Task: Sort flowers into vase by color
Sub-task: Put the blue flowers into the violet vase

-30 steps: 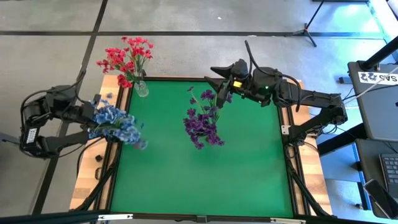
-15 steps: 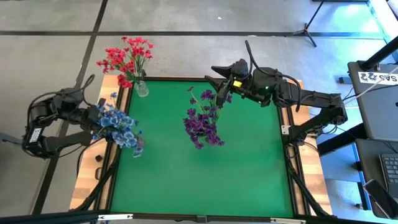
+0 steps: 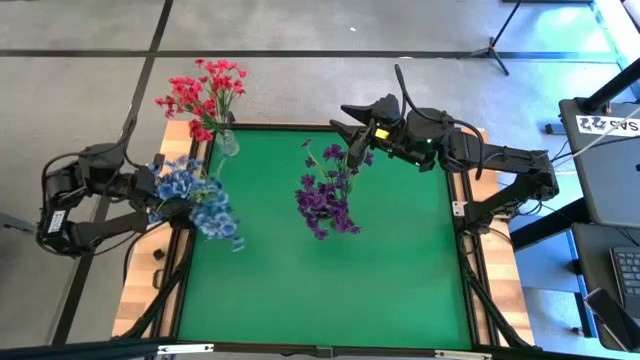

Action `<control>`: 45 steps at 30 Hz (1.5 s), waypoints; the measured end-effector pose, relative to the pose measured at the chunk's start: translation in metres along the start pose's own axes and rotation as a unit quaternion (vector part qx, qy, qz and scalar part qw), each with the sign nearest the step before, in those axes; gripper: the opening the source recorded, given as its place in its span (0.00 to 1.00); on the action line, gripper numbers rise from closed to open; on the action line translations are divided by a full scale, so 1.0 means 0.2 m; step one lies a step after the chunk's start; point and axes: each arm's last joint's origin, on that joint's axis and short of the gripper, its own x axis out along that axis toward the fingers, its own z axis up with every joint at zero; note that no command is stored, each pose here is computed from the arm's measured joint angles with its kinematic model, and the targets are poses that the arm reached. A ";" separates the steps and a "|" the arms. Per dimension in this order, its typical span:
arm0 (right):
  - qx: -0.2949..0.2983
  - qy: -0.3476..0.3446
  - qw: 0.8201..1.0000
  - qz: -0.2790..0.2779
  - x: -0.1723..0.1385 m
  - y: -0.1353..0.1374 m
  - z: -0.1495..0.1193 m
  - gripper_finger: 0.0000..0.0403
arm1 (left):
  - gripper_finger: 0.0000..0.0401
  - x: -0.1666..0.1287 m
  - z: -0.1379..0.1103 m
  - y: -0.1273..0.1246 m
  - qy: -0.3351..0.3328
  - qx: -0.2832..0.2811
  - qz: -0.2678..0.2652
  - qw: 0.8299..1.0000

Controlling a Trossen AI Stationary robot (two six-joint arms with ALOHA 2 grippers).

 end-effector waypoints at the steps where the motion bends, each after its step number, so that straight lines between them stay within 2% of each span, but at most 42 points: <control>1: 0.000 0.000 1.000 0.000 0.00 0.00 0.00 0.56 | 0.01 0.00 0.00 0.00 0.001 -0.001 0.000 1.000; 13: 0.000 0.000 1.000 0.000 0.00 0.00 0.00 0.56 | 0.01 -0.01 -0.03 -0.01 0.017 -0.025 -0.001 1.000; 25: 0.000 -0.002 1.000 -0.014 0.00 0.00 0.00 0.56 | 0.01 0.08 -0.18 -0.01 0.010 -0.061 0.018 0.998; 29: 0.001 -0.002 1.000 -0.014 0.00 0.00 0.00 0.56 | 0.02 0.11 -0.20 -0.01 0.022 -0.079 0.001 0.997; 33: 0.001 -0.002 1.000 -0.014 0.00 0.00 0.00 0.56 | 0.04 0.13 -0.22 -0.01 0.034 -0.091 -0.022 0.995; 45: 0.001 -0.005 1.000 -0.022 0.00 -0.01 0.00 0.56 | 0.18 0.15 -0.24 -0.01 0.053 -0.101 -0.025 0.993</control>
